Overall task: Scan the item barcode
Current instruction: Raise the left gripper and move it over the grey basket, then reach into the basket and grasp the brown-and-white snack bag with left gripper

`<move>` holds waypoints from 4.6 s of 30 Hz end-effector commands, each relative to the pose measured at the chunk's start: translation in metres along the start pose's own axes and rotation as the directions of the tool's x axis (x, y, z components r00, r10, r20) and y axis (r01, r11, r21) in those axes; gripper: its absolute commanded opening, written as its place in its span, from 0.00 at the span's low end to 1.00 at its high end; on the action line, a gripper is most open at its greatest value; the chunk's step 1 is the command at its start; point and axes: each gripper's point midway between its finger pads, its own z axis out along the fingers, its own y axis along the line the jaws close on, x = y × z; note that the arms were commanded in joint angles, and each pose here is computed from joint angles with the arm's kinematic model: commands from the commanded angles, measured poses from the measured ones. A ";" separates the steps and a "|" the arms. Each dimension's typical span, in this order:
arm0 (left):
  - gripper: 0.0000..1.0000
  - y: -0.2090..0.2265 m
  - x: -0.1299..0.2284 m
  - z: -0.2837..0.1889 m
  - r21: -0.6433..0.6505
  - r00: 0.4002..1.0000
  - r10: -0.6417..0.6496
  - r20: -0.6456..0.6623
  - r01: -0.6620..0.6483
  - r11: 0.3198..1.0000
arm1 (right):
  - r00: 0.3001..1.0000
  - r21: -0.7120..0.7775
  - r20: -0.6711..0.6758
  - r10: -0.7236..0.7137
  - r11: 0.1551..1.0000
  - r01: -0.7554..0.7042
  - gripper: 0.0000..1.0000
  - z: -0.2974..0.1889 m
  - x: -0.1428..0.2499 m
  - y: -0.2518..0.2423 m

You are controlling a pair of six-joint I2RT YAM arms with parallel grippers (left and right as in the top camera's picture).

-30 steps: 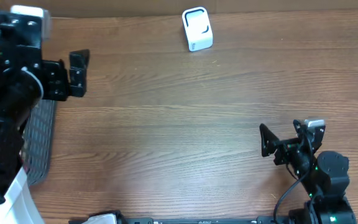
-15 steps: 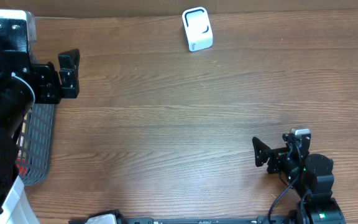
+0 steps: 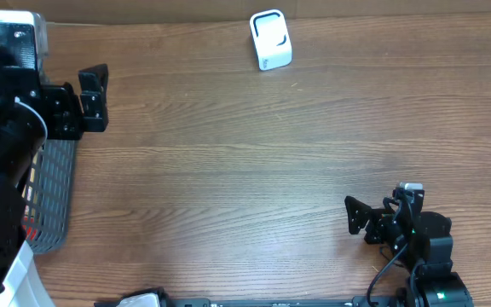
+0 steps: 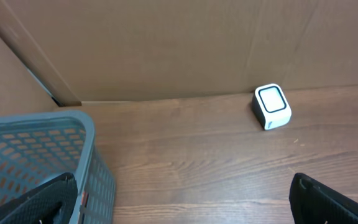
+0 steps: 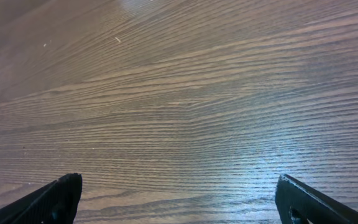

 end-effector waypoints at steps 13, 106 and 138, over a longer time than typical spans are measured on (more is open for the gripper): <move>1.00 0.067 -0.012 -0.021 -0.323 0.985 -0.144 0.099 0.168 0.931 | 1.000 -0.007 0.005 0.010 1.000 -0.010 1.00 0.000 0.000 0.001; 0.26 0.293 0.351 0.237 -0.393 0.481 -0.588 -0.650 0.449 0.803 | 1.000 0.000 0.008 0.006 1.000 -0.006 1.00 0.000 -0.001 0.000; 0.04 0.293 0.162 0.160 -0.433 0.617 -0.741 -0.265 0.610 0.663 | 1.000 0.000 0.007 0.007 1.000 -0.007 1.00 0.000 -0.001 0.000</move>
